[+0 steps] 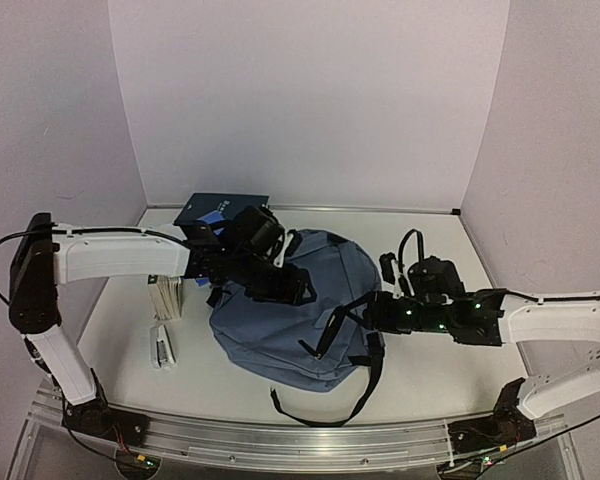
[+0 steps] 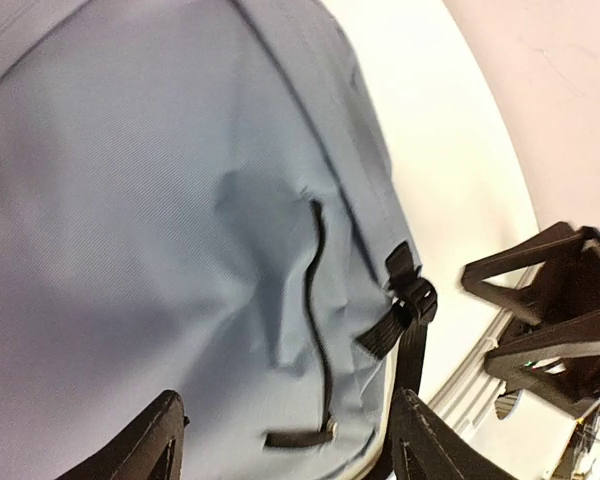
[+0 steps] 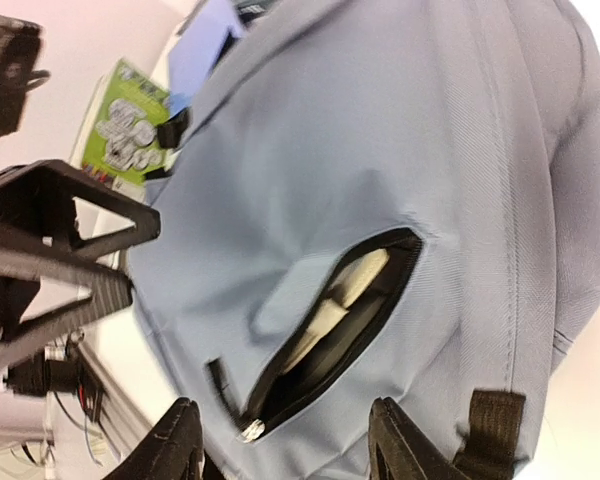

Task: Pack the student bag
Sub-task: Zip the student bag at the center of the board.

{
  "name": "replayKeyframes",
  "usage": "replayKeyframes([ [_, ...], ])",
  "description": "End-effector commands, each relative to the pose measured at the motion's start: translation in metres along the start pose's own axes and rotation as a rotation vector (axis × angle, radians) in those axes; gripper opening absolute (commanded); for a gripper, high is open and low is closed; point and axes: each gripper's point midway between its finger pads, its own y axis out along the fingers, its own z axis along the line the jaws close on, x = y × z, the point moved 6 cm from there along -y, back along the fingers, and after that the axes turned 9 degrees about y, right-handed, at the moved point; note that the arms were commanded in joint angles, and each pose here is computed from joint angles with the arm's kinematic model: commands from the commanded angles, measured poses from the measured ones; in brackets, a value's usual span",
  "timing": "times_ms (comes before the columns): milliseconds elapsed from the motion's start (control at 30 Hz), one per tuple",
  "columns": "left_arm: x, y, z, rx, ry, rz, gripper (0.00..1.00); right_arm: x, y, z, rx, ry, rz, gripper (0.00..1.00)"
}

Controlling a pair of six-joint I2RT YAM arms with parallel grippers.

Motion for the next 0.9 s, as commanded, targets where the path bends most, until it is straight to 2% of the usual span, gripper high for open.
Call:
replayKeyframes([
  [0,-0.025,-0.03,0.018,0.066,-0.163,0.015,0.74,-0.002,-0.013,0.015,-0.08,-0.143,0.068,0.54],
  [167,-0.06,-0.046,0.031,0.096,-0.311,0.06,0.74,-0.019,0.004,0.041,-0.112,-0.272,0.129,0.51],
  [400,-0.108,-0.072,0.058,0.143,-0.506,0.023,0.74,-0.045,0.04,0.059,-0.237,-0.412,0.145,0.37],
  [633,-0.13,-0.061,0.073,0.127,-0.573,0.04,0.79,-0.059,0.068,0.052,-0.341,-0.469,0.153,0.31],
  [867,-0.123,-0.041,0.079,0.081,-0.582,0.006,0.81,-0.074,0.082,0.047,-0.368,-0.498,0.195,0.32],
])
